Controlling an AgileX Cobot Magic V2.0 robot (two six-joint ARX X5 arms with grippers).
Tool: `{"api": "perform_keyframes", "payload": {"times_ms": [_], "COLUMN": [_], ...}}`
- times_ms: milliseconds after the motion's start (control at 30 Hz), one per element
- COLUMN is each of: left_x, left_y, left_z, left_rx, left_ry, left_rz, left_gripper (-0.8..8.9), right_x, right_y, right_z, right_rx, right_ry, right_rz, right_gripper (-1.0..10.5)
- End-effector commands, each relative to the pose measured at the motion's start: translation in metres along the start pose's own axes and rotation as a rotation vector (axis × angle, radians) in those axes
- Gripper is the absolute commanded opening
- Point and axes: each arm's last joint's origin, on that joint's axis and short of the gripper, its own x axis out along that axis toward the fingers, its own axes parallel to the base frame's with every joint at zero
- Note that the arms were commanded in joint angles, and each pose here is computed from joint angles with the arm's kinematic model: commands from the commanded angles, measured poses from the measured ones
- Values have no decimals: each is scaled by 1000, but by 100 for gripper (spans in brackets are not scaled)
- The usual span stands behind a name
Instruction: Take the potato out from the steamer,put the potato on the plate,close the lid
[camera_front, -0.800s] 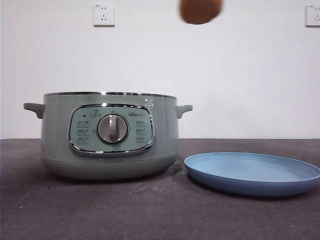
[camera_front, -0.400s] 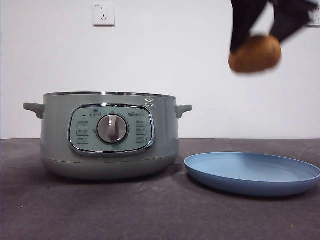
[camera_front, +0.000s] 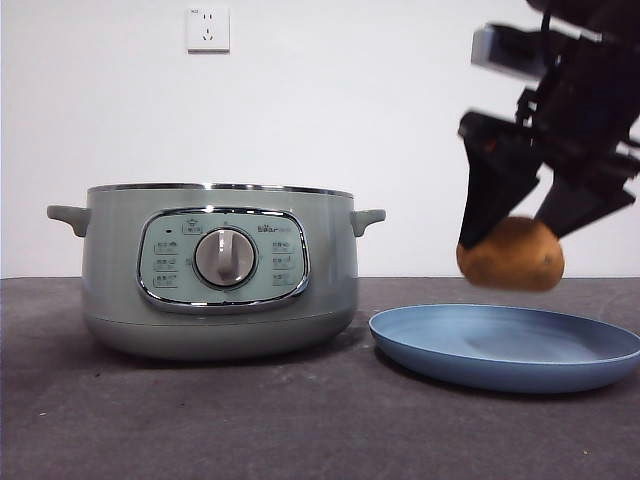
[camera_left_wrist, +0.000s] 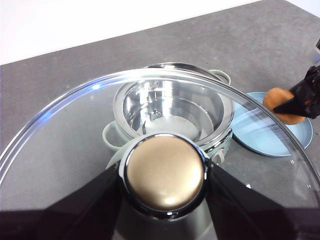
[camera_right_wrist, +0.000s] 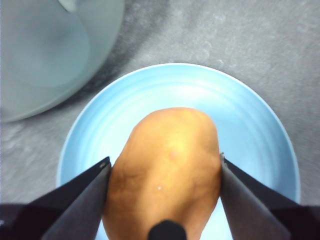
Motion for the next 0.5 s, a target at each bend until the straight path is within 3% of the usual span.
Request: {"api": "perform_keyframes", "payload": {"times_ms": [33,500], "left_x": [-4,-1], "left_y": [0,0], "left_z": [5,8], "left_rx": [15,17], "left_ry": [-64,-79], "left_rz": [-1,-3], "left_gripper": [-9,-9], "right_x": [14,50], "right_y": [-2,-6], "right_z": [-6,-16], "right_rx": [17,40], "right_ry": [14,101], "right_rz": [0,-3], "right_gripper": [-15,13]}}
